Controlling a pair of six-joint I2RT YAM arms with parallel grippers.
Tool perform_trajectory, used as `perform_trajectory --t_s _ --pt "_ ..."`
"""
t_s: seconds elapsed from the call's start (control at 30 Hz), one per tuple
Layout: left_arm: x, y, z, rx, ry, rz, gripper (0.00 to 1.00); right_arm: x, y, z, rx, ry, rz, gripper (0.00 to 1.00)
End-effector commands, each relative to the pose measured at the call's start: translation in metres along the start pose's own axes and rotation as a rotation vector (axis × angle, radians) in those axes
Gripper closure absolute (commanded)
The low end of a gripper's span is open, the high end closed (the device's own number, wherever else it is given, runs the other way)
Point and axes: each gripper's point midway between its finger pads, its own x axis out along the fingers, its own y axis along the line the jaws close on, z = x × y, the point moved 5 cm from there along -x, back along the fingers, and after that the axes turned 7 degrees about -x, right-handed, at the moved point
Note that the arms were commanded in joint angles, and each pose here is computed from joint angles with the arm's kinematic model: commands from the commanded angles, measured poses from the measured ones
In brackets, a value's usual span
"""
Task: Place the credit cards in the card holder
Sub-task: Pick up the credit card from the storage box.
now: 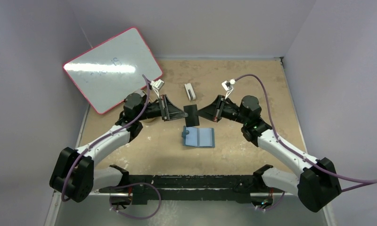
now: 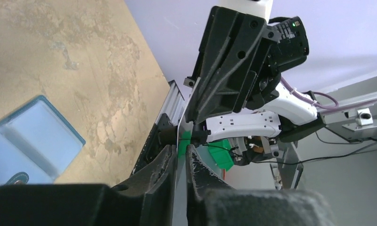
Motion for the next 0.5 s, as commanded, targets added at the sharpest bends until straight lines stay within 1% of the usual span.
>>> perform_trajectory --t_s 0.0,0.03,0.13,0.27,0.4,0.47 --pt "0.002 -0.001 0.004 0.067 -0.013 0.028 0.80 -0.005 0.012 0.003 -0.042 -0.023 0.068 1.00" --pt "0.002 0.003 0.004 0.064 -0.012 0.062 0.73 -0.005 0.010 0.002 -0.037 -0.023 0.056 1.00" --pt "-0.003 0.022 0.006 0.090 -0.025 0.211 0.64 -0.007 -0.003 0.000 -0.027 -0.028 -0.039 1.00" --pt "-0.014 0.052 0.007 0.123 -0.055 0.423 0.60 -0.015 -0.025 -0.009 -0.009 -0.020 -0.182 1.00" --pt "-0.016 0.076 0.001 0.102 -0.065 0.531 0.59 -0.020 -0.047 -0.024 0.010 0.005 -0.275 1.00" --pt "-0.012 0.087 -0.005 0.097 -0.065 0.571 0.55 -0.021 -0.058 -0.033 0.029 0.022 -0.310 1.00"
